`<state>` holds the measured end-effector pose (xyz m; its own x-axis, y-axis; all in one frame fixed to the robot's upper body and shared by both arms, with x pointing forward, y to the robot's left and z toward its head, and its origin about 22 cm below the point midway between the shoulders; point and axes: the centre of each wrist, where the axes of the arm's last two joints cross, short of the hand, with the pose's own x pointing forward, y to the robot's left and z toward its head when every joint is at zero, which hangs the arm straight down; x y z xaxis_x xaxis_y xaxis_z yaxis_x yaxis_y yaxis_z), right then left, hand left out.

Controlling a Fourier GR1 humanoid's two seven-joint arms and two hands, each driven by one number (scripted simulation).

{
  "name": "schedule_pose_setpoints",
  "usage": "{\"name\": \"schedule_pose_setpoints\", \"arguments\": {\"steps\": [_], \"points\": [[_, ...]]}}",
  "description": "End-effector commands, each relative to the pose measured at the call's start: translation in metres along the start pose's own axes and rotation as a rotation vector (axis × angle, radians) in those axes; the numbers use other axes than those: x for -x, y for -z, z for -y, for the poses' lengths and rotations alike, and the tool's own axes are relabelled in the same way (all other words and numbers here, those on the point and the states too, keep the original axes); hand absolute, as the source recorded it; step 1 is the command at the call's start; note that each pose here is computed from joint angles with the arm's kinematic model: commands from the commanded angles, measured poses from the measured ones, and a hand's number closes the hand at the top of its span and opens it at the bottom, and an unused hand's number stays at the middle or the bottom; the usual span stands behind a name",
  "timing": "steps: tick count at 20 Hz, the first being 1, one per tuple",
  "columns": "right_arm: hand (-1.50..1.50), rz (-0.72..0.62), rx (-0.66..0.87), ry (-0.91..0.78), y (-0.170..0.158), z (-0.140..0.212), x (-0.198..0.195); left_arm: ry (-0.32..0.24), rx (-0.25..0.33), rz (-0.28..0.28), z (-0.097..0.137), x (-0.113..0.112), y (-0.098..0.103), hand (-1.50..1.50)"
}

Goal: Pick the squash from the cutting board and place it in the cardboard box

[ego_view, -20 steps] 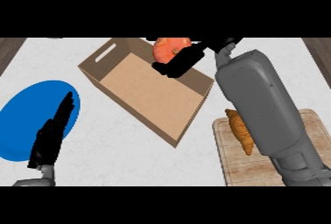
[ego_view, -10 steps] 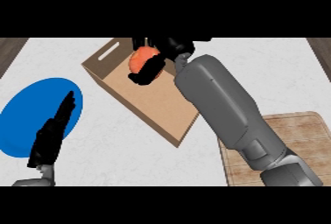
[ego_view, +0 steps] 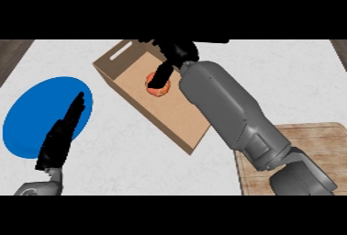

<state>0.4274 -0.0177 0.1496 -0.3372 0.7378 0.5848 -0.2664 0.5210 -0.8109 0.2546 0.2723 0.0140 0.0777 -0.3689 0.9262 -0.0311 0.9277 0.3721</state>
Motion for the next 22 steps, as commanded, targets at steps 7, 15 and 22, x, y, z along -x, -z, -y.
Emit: {"name": "schedule_pose_setpoints", "arguments": {"steps": [7,15,22], "points": [[-1.50,-0.005,0.277,0.372,0.001,0.009,0.013,0.002,0.016,0.007,0.009,-0.003,0.002,0.00],[-1.50,0.024,0.428,0.685,0.000,0.047,0.052,-0.007,-0.012,-0.002,0.004,-0.008,-0.002,0.00],[-1.50,-0.073,0.606,0.699,-0.028,0.110,0.131,-0.005,-0.021,-0.011,-0.001,0.001,-0.005,0.00]]}}
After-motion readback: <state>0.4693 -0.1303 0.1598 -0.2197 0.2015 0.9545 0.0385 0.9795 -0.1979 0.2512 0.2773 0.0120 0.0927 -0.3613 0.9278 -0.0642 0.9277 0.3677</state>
